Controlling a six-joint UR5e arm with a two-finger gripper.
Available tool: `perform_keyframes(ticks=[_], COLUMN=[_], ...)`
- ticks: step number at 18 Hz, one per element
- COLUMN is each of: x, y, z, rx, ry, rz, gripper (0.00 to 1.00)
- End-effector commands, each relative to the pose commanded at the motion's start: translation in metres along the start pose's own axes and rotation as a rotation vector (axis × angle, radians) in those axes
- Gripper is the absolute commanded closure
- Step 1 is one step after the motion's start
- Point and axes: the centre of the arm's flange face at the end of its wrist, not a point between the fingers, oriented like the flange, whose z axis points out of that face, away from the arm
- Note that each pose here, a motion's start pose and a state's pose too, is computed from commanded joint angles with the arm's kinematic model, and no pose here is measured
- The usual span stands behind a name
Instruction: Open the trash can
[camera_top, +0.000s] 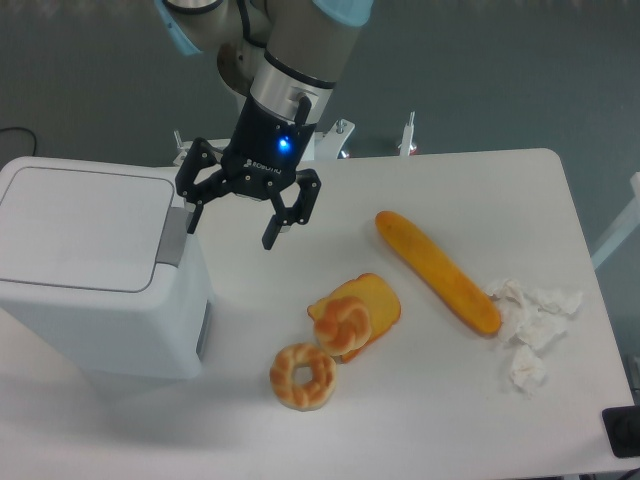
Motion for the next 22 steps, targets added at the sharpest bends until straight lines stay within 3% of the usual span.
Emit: perform_keyframes(ticks=[22], x=[-0.004], y=[0.012], z=[0.026], rx=[-0.051], ry=[0.014], rz=[0.004], gripper=[0.0])
